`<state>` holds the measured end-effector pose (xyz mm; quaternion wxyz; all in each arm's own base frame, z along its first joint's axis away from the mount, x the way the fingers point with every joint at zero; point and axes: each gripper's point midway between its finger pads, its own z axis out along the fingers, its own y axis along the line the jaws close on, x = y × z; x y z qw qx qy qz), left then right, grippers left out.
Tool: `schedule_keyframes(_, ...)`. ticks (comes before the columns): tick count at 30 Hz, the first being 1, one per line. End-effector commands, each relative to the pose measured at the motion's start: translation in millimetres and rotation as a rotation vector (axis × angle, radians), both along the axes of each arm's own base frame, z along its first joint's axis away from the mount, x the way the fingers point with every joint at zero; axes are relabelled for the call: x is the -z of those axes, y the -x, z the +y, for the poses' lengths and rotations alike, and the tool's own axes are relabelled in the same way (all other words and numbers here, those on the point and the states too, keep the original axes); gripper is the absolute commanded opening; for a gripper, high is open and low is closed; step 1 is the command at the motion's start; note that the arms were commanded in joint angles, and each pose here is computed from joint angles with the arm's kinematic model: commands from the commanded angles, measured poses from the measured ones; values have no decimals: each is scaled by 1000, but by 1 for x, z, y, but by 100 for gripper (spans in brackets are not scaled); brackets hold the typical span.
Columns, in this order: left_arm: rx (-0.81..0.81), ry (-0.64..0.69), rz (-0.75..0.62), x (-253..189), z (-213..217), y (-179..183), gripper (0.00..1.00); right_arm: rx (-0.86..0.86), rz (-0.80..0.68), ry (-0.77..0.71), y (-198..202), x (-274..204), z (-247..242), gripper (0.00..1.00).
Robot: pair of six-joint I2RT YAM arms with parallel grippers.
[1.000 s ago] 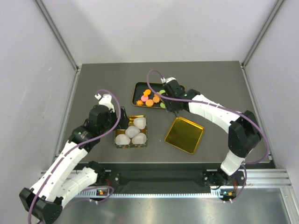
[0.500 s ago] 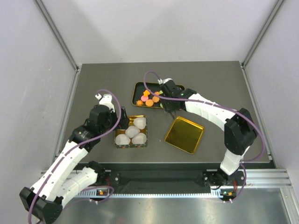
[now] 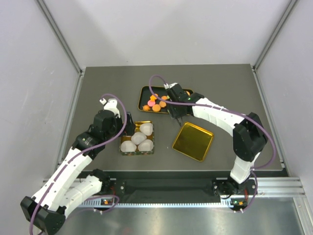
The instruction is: Pack the cookies
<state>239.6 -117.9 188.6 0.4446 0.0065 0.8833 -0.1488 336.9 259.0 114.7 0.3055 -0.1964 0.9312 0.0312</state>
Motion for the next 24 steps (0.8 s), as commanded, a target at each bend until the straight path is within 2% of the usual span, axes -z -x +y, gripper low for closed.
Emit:
schedule_keyframes(1, -12, 4, -15, -2, 1, -3, 99, -46, -38, -54, -6, -17, 24, 47)
schedule_keyframes(10, -12, 5, -17, -3, 1, -3, 99, -38, -47, -46, -6, -20, 19, 37)
schedule_keyframes(24, -8, 7, -16, -2, 0, -3, 99, 47, -116, -74, -13, -58, -17, 35)
